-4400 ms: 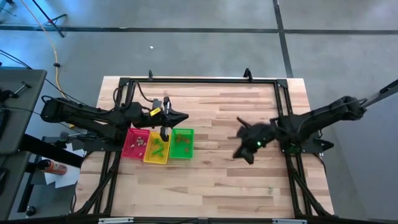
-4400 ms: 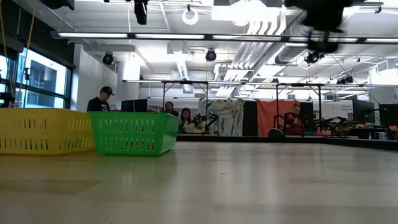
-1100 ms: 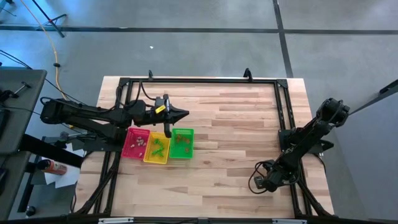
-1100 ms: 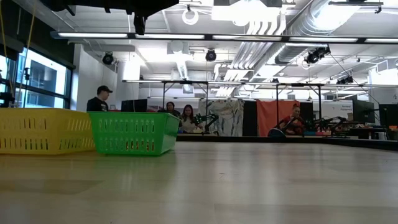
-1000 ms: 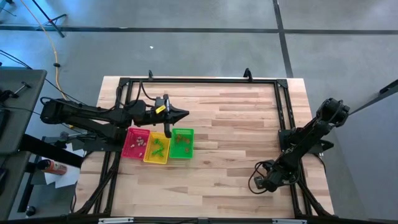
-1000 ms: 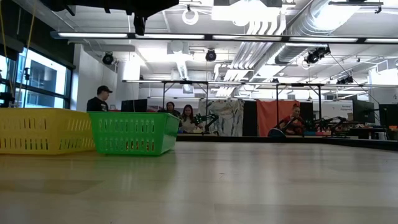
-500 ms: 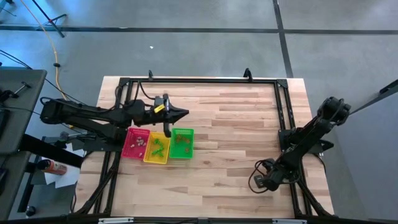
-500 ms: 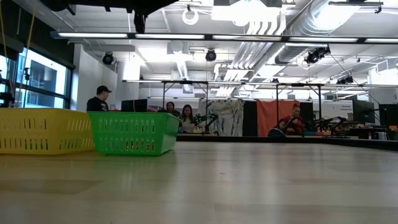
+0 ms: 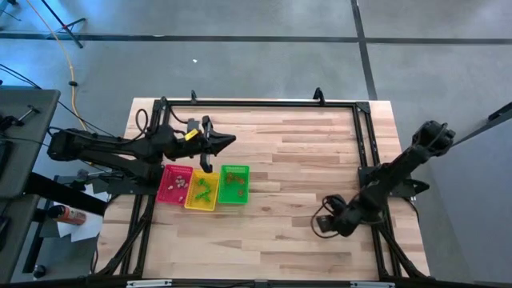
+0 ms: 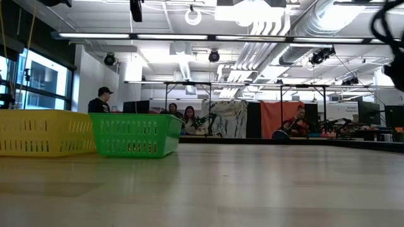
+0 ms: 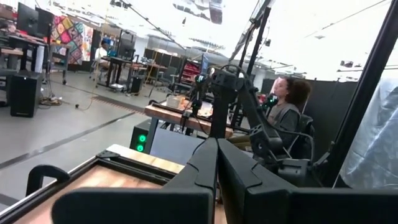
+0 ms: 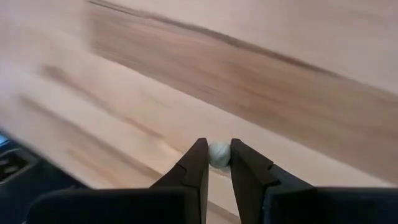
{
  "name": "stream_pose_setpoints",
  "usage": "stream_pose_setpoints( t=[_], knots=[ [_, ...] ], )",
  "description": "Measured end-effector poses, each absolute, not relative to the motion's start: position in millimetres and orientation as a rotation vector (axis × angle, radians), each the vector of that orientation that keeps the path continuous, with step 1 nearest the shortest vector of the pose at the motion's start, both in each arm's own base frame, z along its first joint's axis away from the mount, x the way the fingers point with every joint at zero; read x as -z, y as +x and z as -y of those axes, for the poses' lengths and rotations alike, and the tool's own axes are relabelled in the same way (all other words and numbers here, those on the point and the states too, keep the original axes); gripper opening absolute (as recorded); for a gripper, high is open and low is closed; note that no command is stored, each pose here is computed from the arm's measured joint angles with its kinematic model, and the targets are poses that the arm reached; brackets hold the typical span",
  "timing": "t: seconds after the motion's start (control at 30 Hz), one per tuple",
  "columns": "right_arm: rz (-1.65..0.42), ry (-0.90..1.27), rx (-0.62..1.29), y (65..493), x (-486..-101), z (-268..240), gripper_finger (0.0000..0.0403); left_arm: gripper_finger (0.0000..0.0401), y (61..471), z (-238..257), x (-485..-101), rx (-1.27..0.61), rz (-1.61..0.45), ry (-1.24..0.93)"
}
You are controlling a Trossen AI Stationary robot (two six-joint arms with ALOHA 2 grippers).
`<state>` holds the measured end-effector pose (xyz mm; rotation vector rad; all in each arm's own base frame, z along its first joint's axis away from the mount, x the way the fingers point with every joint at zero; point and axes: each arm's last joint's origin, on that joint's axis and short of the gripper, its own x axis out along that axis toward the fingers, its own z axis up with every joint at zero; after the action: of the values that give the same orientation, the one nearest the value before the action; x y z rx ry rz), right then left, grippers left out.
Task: Sort Halloween decoration
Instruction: Put the white skull toy into the red bin
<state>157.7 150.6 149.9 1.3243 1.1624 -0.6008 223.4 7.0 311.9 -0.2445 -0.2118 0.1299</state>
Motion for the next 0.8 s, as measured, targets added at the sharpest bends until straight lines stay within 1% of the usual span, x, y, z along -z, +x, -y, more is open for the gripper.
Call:
stream_pose_setpoints(
  t=[0.17,0.33,0.6,0.8],
  knots=[
    [-1.025,1.275,0.463,182,-156,-137,0.0046,0.0,223,-7,-312,-0.13,0.213,-0.246],
    [-0.873,1.177,0.341,208,-164,-116,0.0046,0.0,223,-7,-312,-0.128,0.213,-0.256],
    [-0.561,0.916,0.147,247,-187,-74,0.0046,0.0,223,-7,-312,-0.126,0.215,-0.281],
    [-0.284,0.668,0.061,264,-210,-47,0.0046,0.0,223,-7,-312,-0.121,0.218,-0.32]
  ],
)
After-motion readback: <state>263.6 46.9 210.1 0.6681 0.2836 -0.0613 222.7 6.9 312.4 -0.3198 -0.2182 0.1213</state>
